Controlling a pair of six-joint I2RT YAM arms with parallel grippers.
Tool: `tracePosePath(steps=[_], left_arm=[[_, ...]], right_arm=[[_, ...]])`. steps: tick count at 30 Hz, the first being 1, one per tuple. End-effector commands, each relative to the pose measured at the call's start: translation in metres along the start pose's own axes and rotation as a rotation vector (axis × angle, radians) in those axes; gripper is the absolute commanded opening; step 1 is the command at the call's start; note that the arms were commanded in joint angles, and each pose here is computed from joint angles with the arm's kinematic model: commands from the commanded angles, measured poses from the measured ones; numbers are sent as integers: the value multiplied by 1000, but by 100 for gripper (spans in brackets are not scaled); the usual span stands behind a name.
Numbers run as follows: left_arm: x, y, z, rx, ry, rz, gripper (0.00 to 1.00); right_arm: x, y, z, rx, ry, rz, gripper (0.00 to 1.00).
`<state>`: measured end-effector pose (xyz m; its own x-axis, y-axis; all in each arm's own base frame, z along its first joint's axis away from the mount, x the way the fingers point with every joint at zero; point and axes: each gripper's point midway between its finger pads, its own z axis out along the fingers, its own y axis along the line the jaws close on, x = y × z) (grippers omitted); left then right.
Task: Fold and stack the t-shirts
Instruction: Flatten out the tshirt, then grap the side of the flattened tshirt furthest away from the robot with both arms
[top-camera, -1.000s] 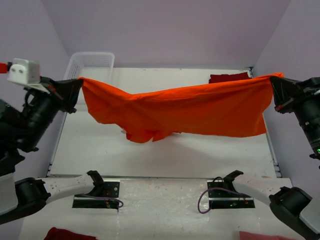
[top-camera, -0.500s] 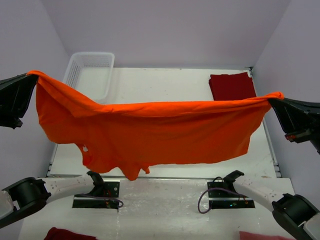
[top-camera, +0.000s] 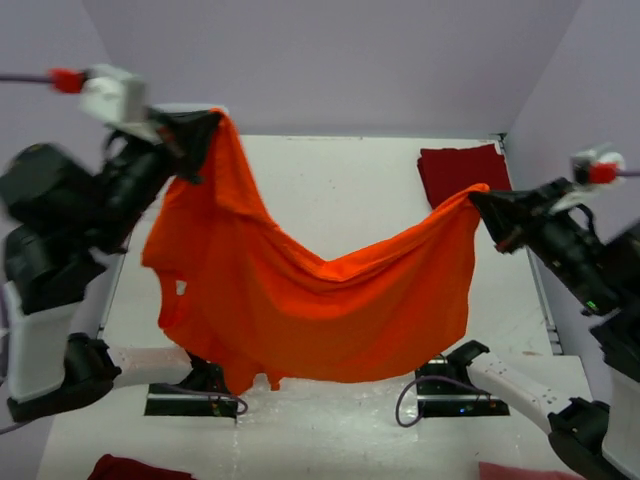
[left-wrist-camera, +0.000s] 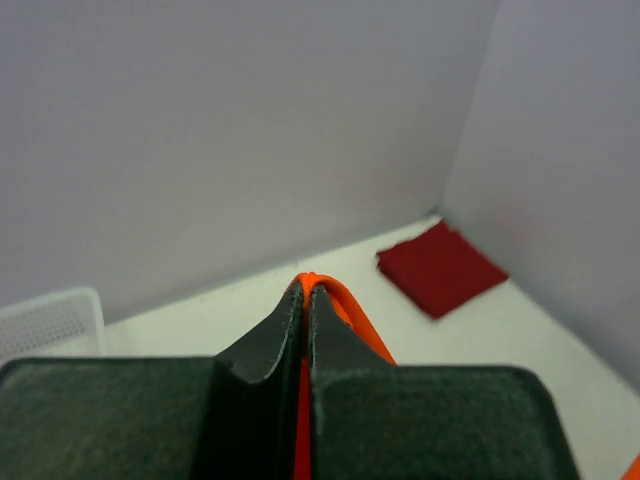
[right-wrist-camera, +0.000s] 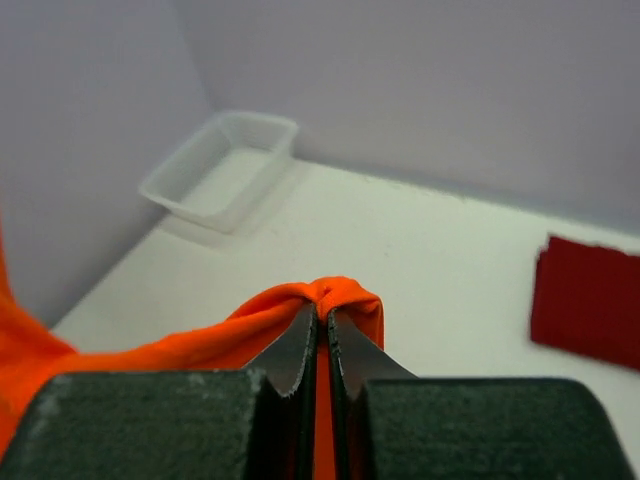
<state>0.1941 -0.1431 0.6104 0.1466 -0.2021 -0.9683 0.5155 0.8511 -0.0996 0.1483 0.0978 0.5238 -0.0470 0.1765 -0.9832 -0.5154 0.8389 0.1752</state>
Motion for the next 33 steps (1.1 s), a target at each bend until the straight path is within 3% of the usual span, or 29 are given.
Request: tracePosePath(steps=[1, 7, 8, 10, 11, 13, 14, 19, 25, 30, 31, 33], left_arm=[[137, 5, 95, -143, 315, 127, 0], [303, 90, 185, -201, 601, 88, 0], [348, 117, 198, -242, 679, 79, 0], [379, 139, 213, -255, 713, 64, 0], [418, 163, 218, -298, 775, 59, 0], [432, 186, 231, -336, 783, 71, 0], [463, 194, 234, -337, 829, 69, 0], [494, 217, 257, -324, 824, 114, 0], [489, 207, 271, -236, 776, 106, 0], [478, 202, 255, -245, 779, 100, 0], [457, 198, 255, -238, 738, 99, 0], [463, 193, 240, -242, 767, 85, 0]], right_arm=[[82, -69, 78, 349, 222, 11, 0], [204, -141, 151, 519, 466, 76, 0], [215, -161, 155, 572, 499, 80, 0], [252, -194, 168, 639, 599, 85, 0], [257, -204, 176, 650, 607, 94, 0], [286, -233, 185, 696, 682, 112, 0], [284, -241, 191, 713, 680, 110, 0], [307, -286, 213, 749, 751, 110, 0], [310, -314, 237, 755, 749, 119, 0], [310, -340, 244, 812, 740, 122, 0], [305, -344, 246, 816, 728, 120, 0], [309, -354, 246, 839, 740, 121, 0]])
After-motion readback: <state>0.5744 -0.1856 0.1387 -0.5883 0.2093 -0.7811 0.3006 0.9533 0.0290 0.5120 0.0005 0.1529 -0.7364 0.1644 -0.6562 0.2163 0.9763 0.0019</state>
